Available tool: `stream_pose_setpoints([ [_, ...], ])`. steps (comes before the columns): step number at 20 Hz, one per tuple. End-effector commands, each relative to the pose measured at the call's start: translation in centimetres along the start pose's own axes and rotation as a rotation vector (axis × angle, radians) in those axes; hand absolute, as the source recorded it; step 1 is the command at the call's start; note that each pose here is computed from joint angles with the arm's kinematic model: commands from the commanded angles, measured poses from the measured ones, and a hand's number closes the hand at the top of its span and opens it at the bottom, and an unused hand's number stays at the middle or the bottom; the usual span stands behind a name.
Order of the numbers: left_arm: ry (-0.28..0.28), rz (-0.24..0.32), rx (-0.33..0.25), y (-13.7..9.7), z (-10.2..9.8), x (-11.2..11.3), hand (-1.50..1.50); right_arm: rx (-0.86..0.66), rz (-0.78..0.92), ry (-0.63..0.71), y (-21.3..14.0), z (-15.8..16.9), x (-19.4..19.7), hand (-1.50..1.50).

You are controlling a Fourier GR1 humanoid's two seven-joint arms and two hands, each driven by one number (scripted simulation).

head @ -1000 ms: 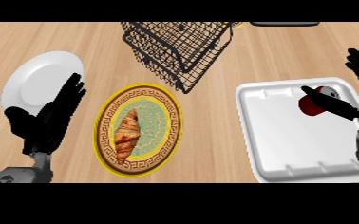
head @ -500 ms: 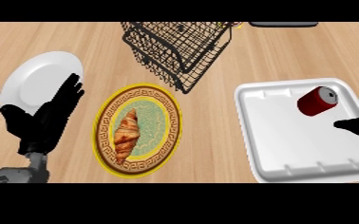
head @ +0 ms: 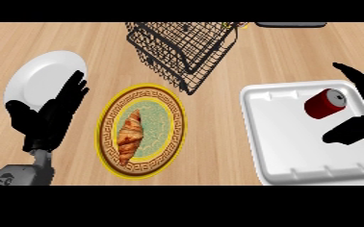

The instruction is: Pick the can from the tray and place it in the tiered basket

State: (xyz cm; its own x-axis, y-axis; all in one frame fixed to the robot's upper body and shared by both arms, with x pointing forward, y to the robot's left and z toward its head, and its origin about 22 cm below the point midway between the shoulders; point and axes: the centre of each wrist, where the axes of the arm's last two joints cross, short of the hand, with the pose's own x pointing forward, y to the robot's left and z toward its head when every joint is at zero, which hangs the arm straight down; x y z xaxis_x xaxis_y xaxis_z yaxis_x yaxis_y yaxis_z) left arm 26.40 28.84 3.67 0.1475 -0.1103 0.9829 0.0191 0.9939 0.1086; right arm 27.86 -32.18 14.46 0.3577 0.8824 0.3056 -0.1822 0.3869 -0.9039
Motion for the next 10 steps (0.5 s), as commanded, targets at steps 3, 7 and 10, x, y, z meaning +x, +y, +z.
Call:
stream_pose_setpoints([
  [3, -0.004, -0.004, -0.01, 2.0, 1.0, 0.3, 0.0, -0.021, -0.011, 0.083, 0.7, 0.0, 1.4, -1.5],
  [7, 0.01, 0.01, -0.007, -0.4, -0.3, 0.5, 0.0, 0.005, 0.027, 0.139, 5.4, -3.2, -1.2, -1.5],
  [10, 0.012, -0.004, 0.005, 0.8, 1.3, -2.1, 0.0, 0.004, 0.039, 0.169, 5.2, -3.5, -1.1, -1.5],
])
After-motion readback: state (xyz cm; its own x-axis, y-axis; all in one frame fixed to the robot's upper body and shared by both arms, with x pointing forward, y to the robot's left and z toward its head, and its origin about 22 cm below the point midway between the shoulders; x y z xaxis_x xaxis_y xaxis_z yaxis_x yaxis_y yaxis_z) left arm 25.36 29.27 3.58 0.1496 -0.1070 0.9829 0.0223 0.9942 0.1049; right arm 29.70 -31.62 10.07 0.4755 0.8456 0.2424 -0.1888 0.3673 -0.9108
